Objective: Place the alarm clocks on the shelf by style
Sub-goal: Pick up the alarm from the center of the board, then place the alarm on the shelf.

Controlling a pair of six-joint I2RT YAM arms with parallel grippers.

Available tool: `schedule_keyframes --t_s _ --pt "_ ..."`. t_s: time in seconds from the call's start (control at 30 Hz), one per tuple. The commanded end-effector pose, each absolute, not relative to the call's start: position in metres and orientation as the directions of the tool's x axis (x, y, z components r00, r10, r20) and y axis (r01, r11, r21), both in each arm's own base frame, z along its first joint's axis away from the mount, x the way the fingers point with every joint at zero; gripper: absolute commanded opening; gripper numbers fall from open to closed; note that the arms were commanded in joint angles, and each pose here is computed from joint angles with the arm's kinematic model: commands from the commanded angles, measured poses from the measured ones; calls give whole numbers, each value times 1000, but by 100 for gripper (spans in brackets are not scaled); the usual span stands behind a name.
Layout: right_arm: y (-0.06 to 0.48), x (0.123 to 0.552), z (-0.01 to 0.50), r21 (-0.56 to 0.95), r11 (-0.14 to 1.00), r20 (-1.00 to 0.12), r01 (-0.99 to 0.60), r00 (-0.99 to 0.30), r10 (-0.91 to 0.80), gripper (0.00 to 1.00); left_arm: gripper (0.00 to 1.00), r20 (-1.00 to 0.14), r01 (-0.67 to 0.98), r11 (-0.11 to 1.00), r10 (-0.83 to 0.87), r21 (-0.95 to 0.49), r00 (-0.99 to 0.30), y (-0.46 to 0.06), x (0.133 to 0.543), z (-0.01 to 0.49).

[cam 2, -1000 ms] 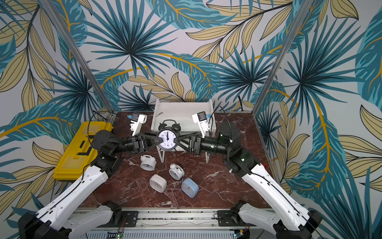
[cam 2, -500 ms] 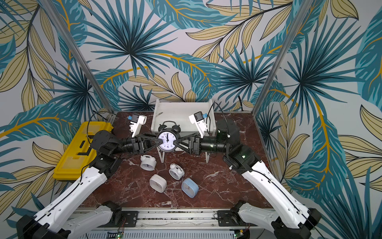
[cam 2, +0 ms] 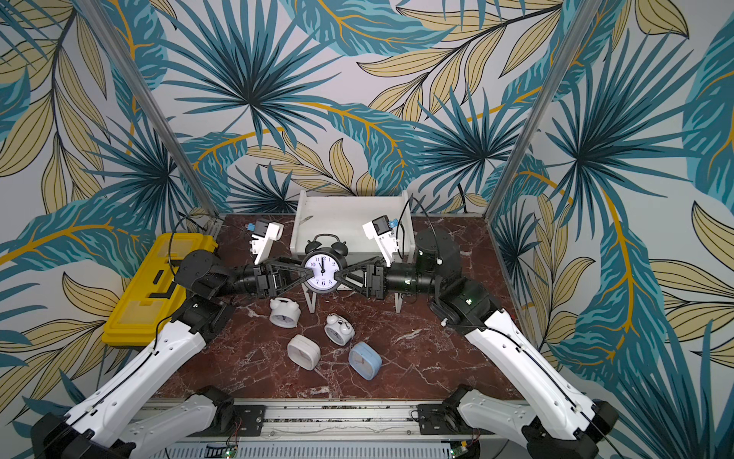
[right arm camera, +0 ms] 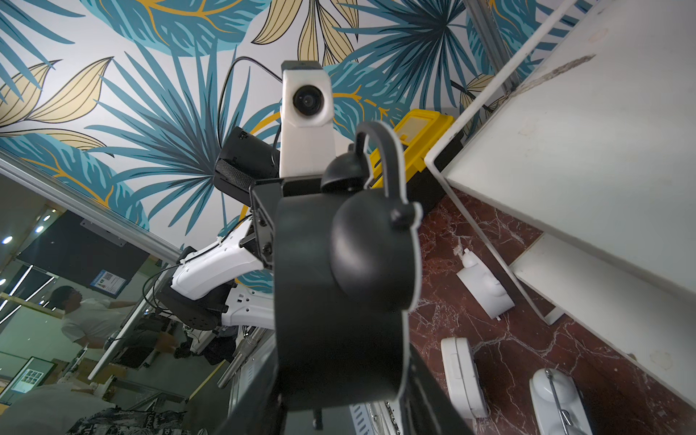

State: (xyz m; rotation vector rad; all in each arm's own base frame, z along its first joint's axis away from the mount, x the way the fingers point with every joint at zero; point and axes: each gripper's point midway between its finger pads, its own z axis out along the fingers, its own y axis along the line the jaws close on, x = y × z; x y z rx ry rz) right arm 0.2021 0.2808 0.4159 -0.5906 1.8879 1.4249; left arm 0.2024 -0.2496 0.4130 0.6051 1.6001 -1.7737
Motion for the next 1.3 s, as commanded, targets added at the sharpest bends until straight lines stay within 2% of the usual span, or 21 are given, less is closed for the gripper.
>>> schedule_keyframes --t_s 0.0,0.07,0.17,0.3,0.4,0.47,0.6,0.73,0.9,1.27 --pt "274 196 429 586 304 -795 -751 -605 37 24 81 -753 768 2 -195 -641 -628 -246 203 417" --pt "270 199 430 542 348 -819 -765 -574 15 23 89 -761 774 22 -203 -633 -617 -245 204 418" --pt "266 210 438 460 413 -858 -786 -514 -22 21 91 -781 786 97 -234 -611 -579 -239 211 421" --pt "267 236 445 364 480 -886 -798 -456 -85 20 95 -794 747 282 -308 -602 -524 -221 227 417" --pt "273 263 449 294 520 -901 -802 -414 -129 20 95 -781 653 432 -395 -622 -483 -195 241 408" --pt "279 281 449 239 541 -911 -806 -379 -163 20 93 -748 566 490 -468 -663 -471 -177 244 398" --pt "293 319 449 171 560 -923 -811 -331 -197 19 87 -657 565 359 -554 -743 -512 -174 224 390" --pt "303 352 444 151 575 -929 -804 -314 -195 19 83 -637 498 402 -551 -769 -539 -165 218 367" --pt "311 381 433 127 599 -932 -791 -302 -201 18 83 -649 505 412 -546 -758 -530 -163 213 367" --pt "313 410 414 78 588 -945 -805 -248 -215 17 81 -644 509 397 -529 -763 -552 -173 224 358"
